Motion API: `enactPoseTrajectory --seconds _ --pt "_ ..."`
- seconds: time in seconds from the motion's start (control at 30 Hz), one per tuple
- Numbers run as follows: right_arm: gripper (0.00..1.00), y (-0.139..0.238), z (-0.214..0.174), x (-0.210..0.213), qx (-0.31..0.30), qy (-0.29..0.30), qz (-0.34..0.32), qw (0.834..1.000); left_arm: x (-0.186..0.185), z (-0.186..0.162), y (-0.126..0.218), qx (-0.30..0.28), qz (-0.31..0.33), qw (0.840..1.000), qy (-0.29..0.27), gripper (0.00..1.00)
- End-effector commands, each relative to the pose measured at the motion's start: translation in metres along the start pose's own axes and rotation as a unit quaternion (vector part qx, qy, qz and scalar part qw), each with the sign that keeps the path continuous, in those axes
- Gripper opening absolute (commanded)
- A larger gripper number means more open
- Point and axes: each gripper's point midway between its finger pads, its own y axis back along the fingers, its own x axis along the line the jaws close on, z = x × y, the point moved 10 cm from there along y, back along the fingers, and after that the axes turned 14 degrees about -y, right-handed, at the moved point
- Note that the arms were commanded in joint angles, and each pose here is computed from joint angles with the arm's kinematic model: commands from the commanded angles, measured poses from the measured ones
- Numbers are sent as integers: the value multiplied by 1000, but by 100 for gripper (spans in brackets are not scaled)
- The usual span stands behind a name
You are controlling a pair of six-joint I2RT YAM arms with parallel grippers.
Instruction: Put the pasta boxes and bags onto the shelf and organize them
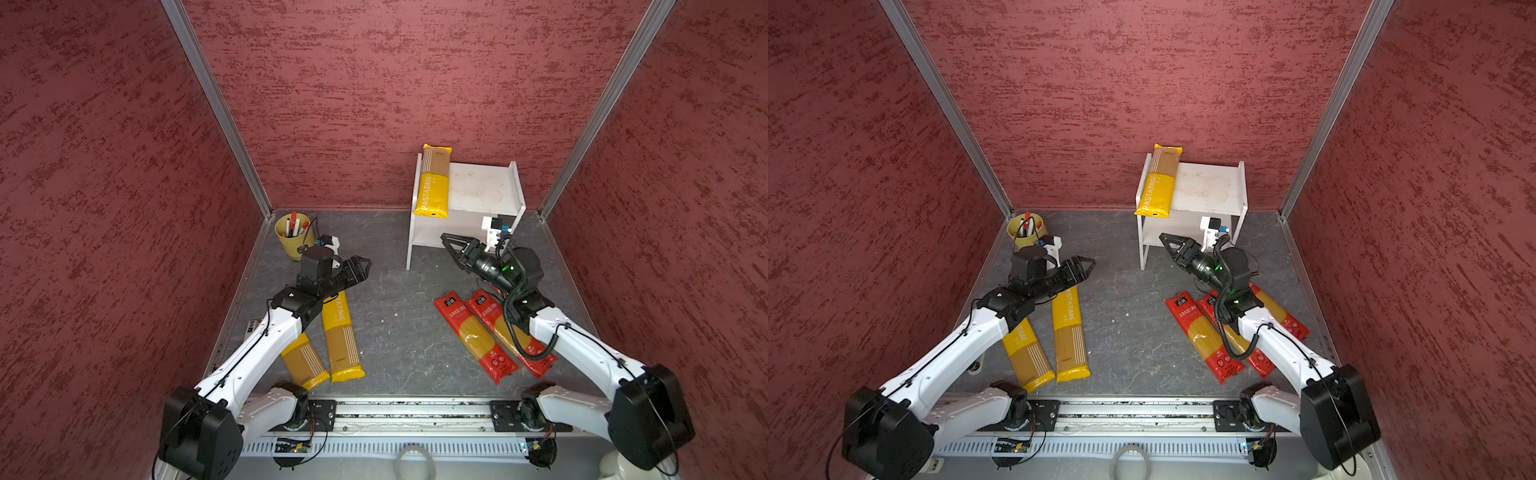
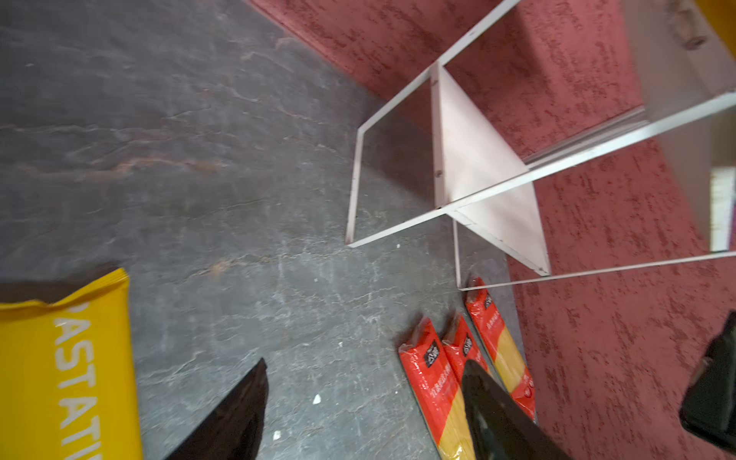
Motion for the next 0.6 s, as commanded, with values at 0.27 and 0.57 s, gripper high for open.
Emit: enactPoseTrajectory --seconds 0.27,0.57 --pt "44 -52 -109 -88 85 27 -162 983 73 -87 24 91 198 967 134 76" --pt "40 -108 -174 -135 180 44 -250 950 96 -119 5 116 232 951 168 76"
